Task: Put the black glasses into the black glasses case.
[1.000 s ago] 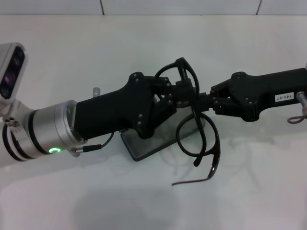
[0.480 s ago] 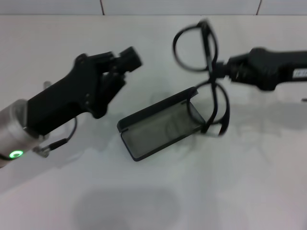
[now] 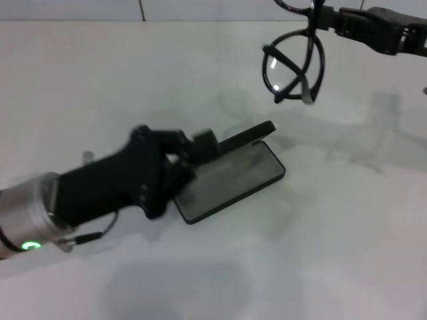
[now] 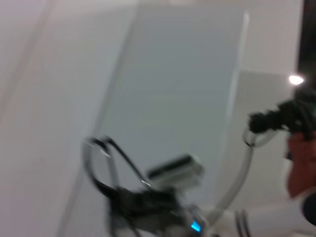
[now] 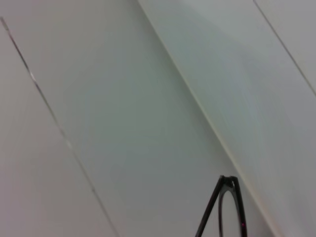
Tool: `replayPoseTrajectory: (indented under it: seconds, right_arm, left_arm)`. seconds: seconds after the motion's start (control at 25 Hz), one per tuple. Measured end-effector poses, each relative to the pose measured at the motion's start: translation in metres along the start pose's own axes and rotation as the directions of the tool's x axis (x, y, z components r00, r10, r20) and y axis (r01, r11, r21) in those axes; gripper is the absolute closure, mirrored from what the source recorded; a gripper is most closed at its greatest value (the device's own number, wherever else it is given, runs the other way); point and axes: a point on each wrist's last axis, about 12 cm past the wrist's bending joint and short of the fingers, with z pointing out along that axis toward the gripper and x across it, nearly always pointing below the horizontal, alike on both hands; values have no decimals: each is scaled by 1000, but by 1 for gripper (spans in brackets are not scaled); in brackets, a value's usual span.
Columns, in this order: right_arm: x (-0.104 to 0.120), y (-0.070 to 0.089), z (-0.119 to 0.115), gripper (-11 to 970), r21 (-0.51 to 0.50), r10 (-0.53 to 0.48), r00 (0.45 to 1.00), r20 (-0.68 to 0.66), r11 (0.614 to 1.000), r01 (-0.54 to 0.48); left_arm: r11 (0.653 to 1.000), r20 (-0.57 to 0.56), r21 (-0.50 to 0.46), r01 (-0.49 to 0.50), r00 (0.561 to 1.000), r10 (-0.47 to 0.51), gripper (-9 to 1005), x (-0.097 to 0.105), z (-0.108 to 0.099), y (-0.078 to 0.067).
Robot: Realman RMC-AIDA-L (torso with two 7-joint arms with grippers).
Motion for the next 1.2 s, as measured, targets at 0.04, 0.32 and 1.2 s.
replayPoseTrajectory:
  seconds: [0.04,0.32,1.2]
  right_arm:
    - [1,-1,3,923,4,-2,1000,0,1000,2]
    - [10,-3,24,923,-10,5,1000,-18,1000,-6]
    - [35,-3,52,924,-57,-13,999,-42,998,10]
  left_arm:
    - [1000,-14,23,7,1000,-7,958,1,4,0]
    - [995,-32,89,36,999,-33,958,4,23,3]
    - [997,-7,55,49,999,-48,957,2,41,16]
